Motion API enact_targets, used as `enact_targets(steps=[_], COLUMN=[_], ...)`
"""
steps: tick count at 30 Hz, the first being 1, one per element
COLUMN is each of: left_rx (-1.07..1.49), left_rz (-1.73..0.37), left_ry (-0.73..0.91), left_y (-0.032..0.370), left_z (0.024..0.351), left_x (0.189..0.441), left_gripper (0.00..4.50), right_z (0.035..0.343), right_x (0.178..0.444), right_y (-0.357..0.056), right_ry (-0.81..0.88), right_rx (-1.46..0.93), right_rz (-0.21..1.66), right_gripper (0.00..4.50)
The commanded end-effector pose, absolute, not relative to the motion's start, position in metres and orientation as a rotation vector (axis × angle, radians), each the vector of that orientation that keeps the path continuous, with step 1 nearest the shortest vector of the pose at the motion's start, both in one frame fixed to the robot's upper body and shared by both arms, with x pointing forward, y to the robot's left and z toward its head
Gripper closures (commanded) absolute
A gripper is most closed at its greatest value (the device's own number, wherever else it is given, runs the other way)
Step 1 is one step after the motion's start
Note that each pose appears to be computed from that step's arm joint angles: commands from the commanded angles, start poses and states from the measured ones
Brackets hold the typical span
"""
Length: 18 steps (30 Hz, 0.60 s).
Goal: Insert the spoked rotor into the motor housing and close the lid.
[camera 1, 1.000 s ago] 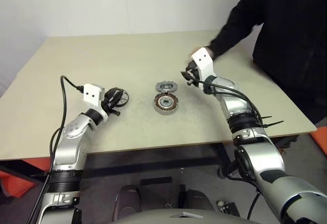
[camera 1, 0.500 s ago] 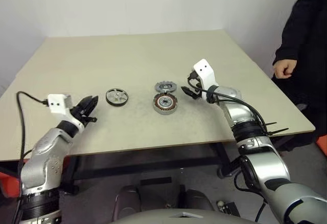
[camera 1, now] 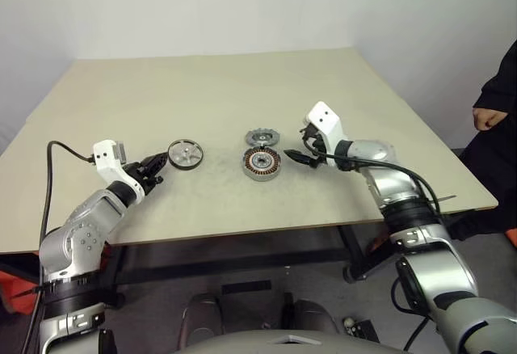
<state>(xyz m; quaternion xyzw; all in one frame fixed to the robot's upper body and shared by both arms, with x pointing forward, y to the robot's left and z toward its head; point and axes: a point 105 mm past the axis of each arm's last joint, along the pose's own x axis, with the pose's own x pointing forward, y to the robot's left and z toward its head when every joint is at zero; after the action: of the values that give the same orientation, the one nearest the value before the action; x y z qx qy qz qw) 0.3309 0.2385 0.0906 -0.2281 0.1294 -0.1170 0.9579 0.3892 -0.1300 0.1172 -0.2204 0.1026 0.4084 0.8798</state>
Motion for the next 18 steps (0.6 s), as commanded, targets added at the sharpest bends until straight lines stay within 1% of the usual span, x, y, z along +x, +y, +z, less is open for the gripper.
enact_targets(steps=[1, 6, 10, 18], left_rx=[-0.457, -0.504, -0.576, -0.661], left_rz=[-0.251, -0.239, -0.279, -0.322], left_ry=[0.266, 0.302, 0.305, 0.308], left_y=[0.245, 0.248, 0.233, 0.211], left_z=[0.097, 0.09, 0.087, 0.084], left_x=[0.339, 0.35, 0.361, 0.373], left_gripper=[3.2, 3.2, 3.2, 3.2], right_z=[0.136, 0.141, 0.142, 0.142], right_x=[0.385, 0.385, 0.384, 0.385], right_y=[-0.13, -0.134, -0.13, -0.13], right_ry=[0.146, 0.134, 0.126, 0.122], right_rx=[-0.476, -0.482, -0.483, -0.499], right_rz=[0.883, 0.867, 0.872, 0.866], right_gripper=[0.56, 0.56, 0.56, 0.56])
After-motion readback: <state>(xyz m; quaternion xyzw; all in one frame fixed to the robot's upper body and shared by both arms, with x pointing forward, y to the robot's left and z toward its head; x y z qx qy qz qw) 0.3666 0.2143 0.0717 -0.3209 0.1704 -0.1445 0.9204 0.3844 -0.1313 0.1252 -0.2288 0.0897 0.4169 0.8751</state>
